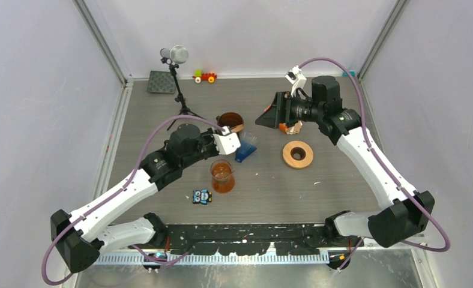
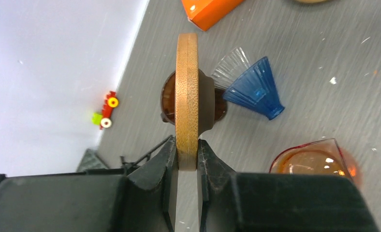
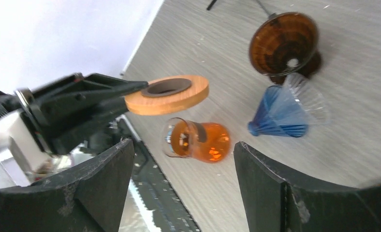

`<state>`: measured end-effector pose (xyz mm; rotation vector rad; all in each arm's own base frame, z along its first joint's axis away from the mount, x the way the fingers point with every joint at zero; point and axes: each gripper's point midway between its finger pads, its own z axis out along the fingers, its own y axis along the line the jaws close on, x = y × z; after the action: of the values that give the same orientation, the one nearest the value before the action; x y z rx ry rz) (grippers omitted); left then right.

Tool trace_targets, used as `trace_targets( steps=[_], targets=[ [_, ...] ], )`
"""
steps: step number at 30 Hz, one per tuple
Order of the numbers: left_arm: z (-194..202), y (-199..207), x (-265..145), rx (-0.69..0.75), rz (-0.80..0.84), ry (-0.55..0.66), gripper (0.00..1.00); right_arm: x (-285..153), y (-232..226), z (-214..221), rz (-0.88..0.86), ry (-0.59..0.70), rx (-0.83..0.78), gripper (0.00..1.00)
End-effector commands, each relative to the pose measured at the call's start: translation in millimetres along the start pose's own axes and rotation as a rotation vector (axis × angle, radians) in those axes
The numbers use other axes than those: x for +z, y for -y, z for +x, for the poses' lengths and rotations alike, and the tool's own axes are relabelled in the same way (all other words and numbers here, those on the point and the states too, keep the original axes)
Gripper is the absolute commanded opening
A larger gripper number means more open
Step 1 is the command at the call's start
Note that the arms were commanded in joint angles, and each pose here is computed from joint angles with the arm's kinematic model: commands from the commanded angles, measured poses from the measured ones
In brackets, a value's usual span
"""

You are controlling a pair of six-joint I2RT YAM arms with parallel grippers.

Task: Place the coffee filter in the dripper
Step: Place the dripper holder onto the coffee server.

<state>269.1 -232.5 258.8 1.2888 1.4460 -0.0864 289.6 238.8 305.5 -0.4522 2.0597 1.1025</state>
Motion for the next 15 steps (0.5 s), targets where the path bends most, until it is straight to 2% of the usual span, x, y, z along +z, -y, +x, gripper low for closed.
trace_targets(
  steps=[1,8,15],
  targets=[
    [-25.5,-31.9,-8.2,0.158,-0.167,0.070,0.00,12.5,-23.5,-11.2,-0.183,0.010,0.172,0.80],
    [-30.1,-26.5,-1.1,0.275,-0.198,0.085,0.00,42.1,-11.2,-5.6,-0.250,-0.030,0.337,0.79],
    [-31.8,-21.7,7.4,0.359,-0.214,0.080,0.00,57.3,-3.5,6.5,-0.276,-0.068,0.401,0.73]
  ],
)
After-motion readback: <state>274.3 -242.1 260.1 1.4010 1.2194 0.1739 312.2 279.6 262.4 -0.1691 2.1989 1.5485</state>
